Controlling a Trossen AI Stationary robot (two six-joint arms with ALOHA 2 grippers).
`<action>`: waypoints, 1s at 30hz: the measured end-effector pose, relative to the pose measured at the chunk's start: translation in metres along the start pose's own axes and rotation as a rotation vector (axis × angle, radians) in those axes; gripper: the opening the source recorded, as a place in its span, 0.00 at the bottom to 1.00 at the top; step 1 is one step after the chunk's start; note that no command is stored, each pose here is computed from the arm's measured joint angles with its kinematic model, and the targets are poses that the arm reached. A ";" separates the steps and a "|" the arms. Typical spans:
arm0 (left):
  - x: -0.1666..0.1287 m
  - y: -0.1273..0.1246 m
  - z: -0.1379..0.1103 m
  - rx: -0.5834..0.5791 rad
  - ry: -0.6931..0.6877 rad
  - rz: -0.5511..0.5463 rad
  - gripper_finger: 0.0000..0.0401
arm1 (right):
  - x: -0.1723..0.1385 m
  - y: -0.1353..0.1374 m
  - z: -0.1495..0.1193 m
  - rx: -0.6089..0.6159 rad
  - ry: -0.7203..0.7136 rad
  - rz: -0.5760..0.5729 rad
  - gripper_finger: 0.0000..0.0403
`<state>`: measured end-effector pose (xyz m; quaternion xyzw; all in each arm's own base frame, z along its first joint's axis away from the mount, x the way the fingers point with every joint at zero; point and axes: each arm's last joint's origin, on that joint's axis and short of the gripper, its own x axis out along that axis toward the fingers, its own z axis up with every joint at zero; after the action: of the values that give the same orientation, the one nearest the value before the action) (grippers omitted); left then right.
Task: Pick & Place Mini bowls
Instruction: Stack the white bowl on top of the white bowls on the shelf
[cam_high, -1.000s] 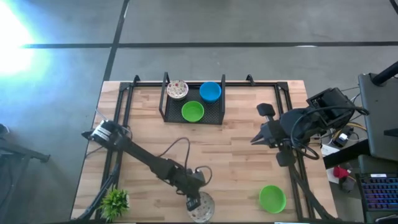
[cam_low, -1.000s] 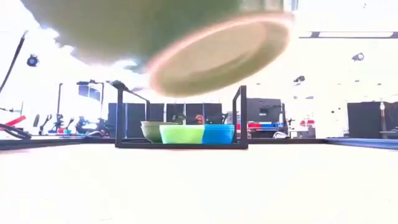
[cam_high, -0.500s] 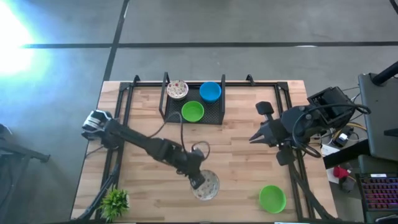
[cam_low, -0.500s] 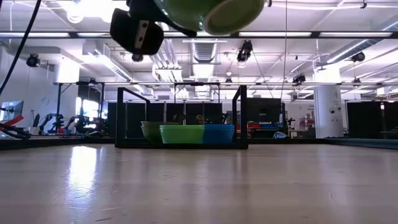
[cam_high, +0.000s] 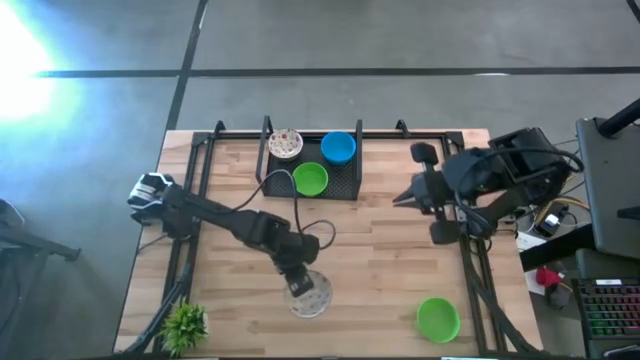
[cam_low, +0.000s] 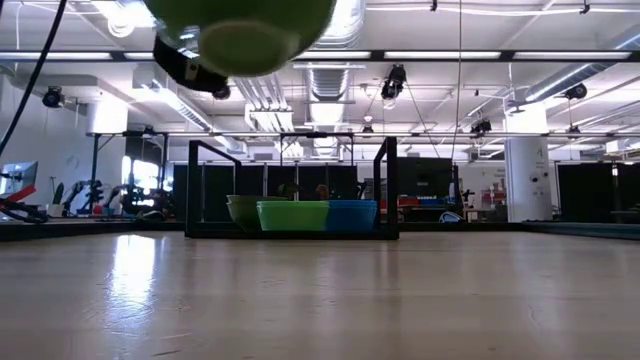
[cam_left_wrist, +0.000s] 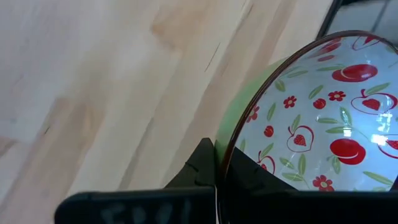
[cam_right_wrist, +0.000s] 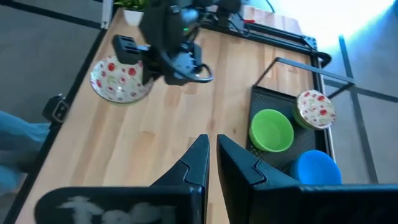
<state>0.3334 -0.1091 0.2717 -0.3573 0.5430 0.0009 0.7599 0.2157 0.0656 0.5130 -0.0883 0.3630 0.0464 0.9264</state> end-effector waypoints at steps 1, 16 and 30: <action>0.000 0.001 -0.003 0.016 0.026 0.013 0.01 | 0.000 -0.002 0.000 0.007 0.001 -0.007 0.07; -0.006 0.010 -0.024 0.093 0.252 0.068 0.01 | 0.003 -0.018 0.000 0.024 0.011 -0.058 0.07; -0.083 0.041 0.003 -0.052 -0.089 0.130 0.01 | 0.004 -0.029 -0.001 0.053 0.016 -0.092 0.07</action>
<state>0.2859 -0.0446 0.3183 -0.3406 0.5307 0.0804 0.7719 0.2221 0.0374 0.5133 -0.0806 0.3668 -0.0067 0.9268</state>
